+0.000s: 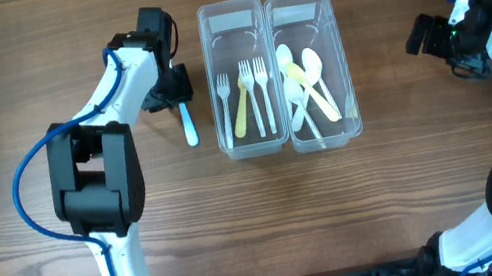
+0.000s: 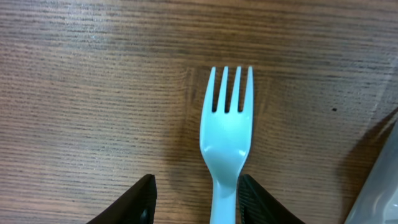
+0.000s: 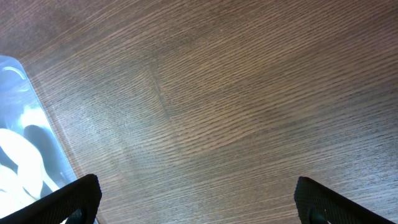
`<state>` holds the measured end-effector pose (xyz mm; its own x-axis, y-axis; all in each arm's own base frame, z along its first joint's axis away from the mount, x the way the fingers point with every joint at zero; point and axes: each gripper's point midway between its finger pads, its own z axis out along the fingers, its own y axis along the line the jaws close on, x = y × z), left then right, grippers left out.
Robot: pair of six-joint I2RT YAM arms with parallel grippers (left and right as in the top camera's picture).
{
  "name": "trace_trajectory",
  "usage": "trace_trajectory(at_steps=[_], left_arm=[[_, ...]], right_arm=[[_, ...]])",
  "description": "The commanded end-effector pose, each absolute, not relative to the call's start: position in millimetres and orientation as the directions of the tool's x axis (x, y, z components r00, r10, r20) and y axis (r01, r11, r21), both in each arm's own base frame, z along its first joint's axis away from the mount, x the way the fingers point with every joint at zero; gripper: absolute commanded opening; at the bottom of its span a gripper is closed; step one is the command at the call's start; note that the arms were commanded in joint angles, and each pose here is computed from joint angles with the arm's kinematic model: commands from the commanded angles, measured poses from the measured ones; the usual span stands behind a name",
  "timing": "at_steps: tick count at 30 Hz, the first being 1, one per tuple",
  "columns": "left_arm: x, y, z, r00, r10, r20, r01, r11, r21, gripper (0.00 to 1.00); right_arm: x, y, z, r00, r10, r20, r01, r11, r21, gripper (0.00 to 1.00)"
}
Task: Pack container
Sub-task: 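Grasp the yellow fork with the left gripper and place it in the left container, then grasp the light blue fork with the left gripper and place it in the left container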
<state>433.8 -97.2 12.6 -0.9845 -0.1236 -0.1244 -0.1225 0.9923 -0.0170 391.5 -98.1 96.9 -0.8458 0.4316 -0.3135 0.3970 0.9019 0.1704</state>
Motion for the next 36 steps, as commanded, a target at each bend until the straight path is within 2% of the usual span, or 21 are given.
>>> trace_trajectory(at_steps=[1, 10, 13, 14, 16, 20, 22, 25, 27, 30, 33, 35, 36], left_arm=[[431.2, -107.2, 7.6, -0.989, -0.1, -0.105, -0.095, 0.994, -0.05, 0.41], [420.4, -114.4, -20.9, -0.996, -0.077, -0.039, -0.076, 0.997, -0.029, 0.33], [420.0, -111.1, -19.2, -0.996, -0.077, -0.041, -0.076, 0.997, -0.011, 0.1], [419.3, -103.3, -13.9, -0.996, -0.077, -0.044, -0.078, 0.996, 0.033, 0.08], [423.1, -93.7, 17.7, -0.996, -0.061, -0.063, -0.066, 0.994, 0.091, 0.06], [431.2, -108.6, 98.4, -0.986, -0.03, -0.165, -0.039, 0.998, 0.053, 0.04], [425.3, -139.3, 151.2, -0.96, 0.029, -0.279, 0.026, 1.0, 0.013, 0.04], [406.3, -185.7, 194.4, -0.916, 0.119, -0.384, 0.139, 0.99, -0.025, 0.04], [395.1, -229.3, 206.5, -0.878, 0.181, -0.443, 0.226, 0.973, -0.051, 0.04], [399.6, -251.1, 172.2, -0.891, 0.19, -0.413, 0.231, 0.971, -0.053, 0.04], [410.4, -251.5, 119.9, -0.924, 0.188, -0.334, 0.209, 0.978, -0.027, 0.1], [416.9, -254.9, 102.8, -0.925, 0.199, -0.325, 0.217, 0.976, -0.02, 0.44], [418.1, -255.6, 102.6, -0.918, 0.222, -0.329, 0.24, 0.971, -0.012, 0.51]], right_arm=[[392.4, -95.6, 92.5, -0.851, 0.428, -0.303, 0.391, 0.903, 0.176, 0.99], [392.2, -95.6, 92.4, -0.852, 0.428, -0.303, 0.391, 0.903, 0.176, 0.99], [392.2, -95.6, 92.4, -0.852, 0.428, -0.303, 0.391, 0.903, 0.176, 1.0], [392.2, -95.6, 92.4, -0.852, 0.428, -0.303, 0.391, 0.903, 0.176, 0.99], [392.4, -95.7, 92.5, -0.851, 0.428, -0.304, 0.391, 0.903, 0.176, 0.99], [393.0, -95.8, 92.7, -0.851, 0.428, -0.306, 0.391, 0.903, 0.177, 0.99], [392.9, -95.7, 92.5, -0.851, 0.428, -0.305, 0.391, 0.903, 0.177, 1.0], [392.9, -95.7, 92.7, -0.851, 0.428, -0.305, 0.391, 0.903, 0.177, 0.99], [393.1, -95.8, 92.8, -0.85, 0.428, -0.306, 0.391, 0.903, 0.177, 0.99], [391.3, -95.3, 92.1, -0.853, 0.428, -0.299, 0.392, 0.903, 0.175, 0.99], [391.5, -95.4, 92.2, -0.853, 0.428, -0.3, 0.391, 0.903, 0.175, 1.0], [392.0, -95.5, 92.4, -0.852, 0.428, -0.302, 0.391, 0.903, 0.176, 0.99], [392.1, -95.6, 92.4, -0.852, 0.428, -0.302, 0.391, 0.903, 0.176, 0.99]])
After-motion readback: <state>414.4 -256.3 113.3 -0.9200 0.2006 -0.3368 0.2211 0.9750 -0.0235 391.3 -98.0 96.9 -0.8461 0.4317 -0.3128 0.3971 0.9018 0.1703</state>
